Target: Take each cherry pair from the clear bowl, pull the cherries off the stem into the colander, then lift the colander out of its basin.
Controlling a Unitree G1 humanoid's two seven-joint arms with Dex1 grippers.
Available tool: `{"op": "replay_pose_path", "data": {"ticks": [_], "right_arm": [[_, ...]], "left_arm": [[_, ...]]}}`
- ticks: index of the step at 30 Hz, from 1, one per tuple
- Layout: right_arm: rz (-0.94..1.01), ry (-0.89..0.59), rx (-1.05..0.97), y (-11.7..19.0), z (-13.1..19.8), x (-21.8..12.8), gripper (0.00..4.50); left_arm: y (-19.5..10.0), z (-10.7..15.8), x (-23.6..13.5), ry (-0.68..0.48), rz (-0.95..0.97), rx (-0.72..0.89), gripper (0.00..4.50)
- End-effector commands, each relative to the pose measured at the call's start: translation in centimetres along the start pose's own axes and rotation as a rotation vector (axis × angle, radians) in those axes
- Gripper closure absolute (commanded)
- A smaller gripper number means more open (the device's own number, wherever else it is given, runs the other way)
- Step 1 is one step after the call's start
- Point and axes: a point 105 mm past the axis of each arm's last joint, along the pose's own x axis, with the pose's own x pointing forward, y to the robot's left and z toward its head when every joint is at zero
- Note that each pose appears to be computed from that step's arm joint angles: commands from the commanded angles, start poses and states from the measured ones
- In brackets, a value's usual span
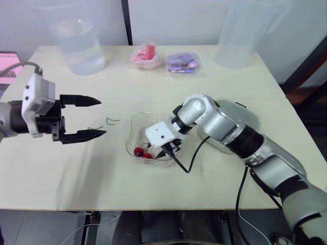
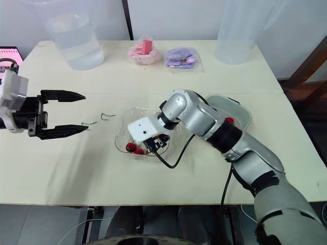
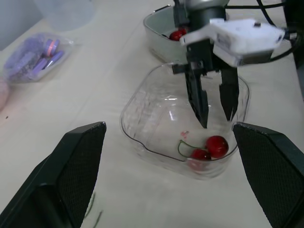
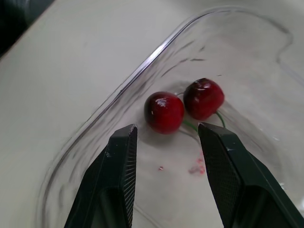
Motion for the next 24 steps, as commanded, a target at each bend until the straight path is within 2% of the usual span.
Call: {"op": "replay_pose_path", "data": {"ticks": [1, 3, 4, 6, 8, 21, 22, 24], "right_arm": [[-0.002, 0.002, -0.073, -0.5, 0.4, 0.2, 2.33], [0.000, 0.001, -0.087, -0.6, 0.5, 0.4, 2.33], [0.003, -0.001, -0.092, -0.7, 0.5, 0.5, 2.11], [0.005, 0.002, -0.099, -0.8, 0.4, 0.6, 1.47], [0.005, 0.001, -0.100, -0.9, 0.5, 0.7, 0.53], [0.089, 0.014, -0.095, -1.0, -0.1, 2.5, 0.53], [0.095, 0.015, -0.097, -1.0, 0.0, 2.7, 1.07], [0.104, 0.019, -0.098, -1.1, 0.0, 3.0, 1.80]], "left_arm": [[0.1, 1.2, -0.4, -0.023, 0.029, 0.044, 0.00], [0.1, 1.2, -0.4, -0.021, 0.034, 0.043, 0.00], [0.1, 1.2, -0.4, -0.019, 0.036, 0.043, 0.00], [0.1, 1.0, -0.4, -0.012, 0.043, 0.042, 0.00], [0.1, 1.0, -0.5, -0.009, 0.047, 0.041, 0.00], [0.5, 0.9, -0.4, -0.001, 0.078, 0.052, 0.00], [0.5, 0.9, -0.4, -0.001, 0.081, 0.053, 0.00], [0.6, 0.9, -0.4, 0.000, 0.087, 0.056, 0.00]]}}
